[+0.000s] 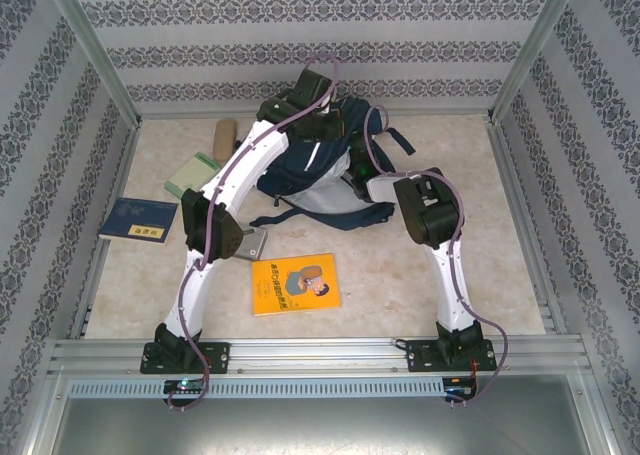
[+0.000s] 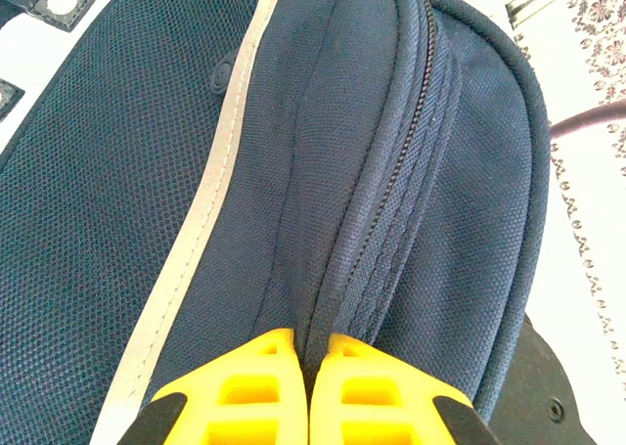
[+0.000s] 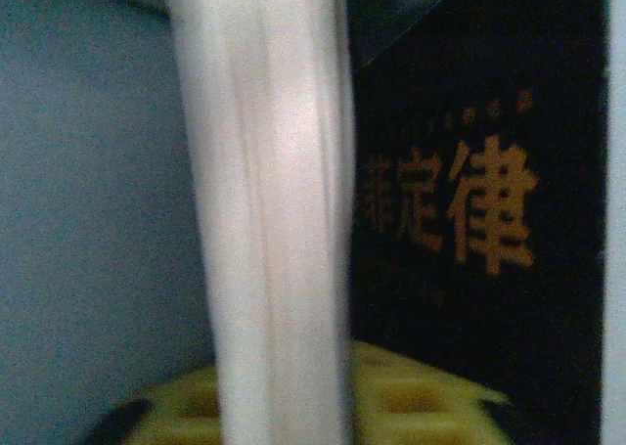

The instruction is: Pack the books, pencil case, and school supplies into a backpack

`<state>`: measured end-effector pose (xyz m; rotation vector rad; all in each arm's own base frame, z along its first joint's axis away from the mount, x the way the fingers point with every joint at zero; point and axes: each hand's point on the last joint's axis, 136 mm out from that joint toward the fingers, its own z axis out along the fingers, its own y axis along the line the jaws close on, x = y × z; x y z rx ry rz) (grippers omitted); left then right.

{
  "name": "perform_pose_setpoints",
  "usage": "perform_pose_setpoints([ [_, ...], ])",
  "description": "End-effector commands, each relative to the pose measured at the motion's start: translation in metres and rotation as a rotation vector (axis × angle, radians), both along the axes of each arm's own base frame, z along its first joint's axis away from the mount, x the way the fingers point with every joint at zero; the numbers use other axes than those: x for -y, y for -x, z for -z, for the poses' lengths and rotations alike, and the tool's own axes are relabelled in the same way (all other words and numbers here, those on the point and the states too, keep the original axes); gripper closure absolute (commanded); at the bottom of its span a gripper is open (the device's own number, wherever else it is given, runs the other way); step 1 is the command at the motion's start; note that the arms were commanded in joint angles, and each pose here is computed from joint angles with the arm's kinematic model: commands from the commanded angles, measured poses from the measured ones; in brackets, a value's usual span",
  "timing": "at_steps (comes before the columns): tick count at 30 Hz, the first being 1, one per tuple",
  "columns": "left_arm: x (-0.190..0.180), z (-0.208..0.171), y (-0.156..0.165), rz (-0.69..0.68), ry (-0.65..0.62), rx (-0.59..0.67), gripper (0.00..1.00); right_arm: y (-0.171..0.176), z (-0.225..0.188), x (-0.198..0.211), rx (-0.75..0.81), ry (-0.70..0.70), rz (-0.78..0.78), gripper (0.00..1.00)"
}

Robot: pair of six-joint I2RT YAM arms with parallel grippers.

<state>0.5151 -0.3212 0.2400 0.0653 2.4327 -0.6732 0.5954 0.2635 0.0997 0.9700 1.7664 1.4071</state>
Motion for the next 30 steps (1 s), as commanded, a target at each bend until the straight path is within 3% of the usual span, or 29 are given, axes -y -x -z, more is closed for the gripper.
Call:
perform_pose_setpoints([
  [1, 0.011, -0.088, 0.007, 0.036, 0.148, 0.172, 1.00, -0.003, -0.010, -0.011, 0.024, -0.014, -0.022, 0.60],
  [3, 0.010, -0.086, 0.006, 0.035, 0.138, 0.173, 1.00, 0.004, -0.012, -0.008, 0.022, -0.001, -0.030, 0.37],
  [7, 0.007, -0.079, 0.003, 0.033, 0.119, 0.164, 1.00, 0.019, -0.022, 0.009, 0.027, 0.036, -0.044, 0.34],
  [15, 0.003, -0.059, -0.006, 0.018, 0.099, 0.133, 1.00, 0.052, -0.023, 0.048, -0.024, 0.102, -0.041, 0.35],
  [21, 0.008, -0.057, -0.006, 0.029, 0.124, 0.119, 1.00, 0.059, -0.011, 0.048, -0.063, 0.096, -0.077, 0.49],
  [30, 0.007, -0.054, -0.003, 0.034, 0.111, 0.106, 1.00, 0.081, -0.001, 0.048, -0.116, 0.171, -0.127, 0.55],
])
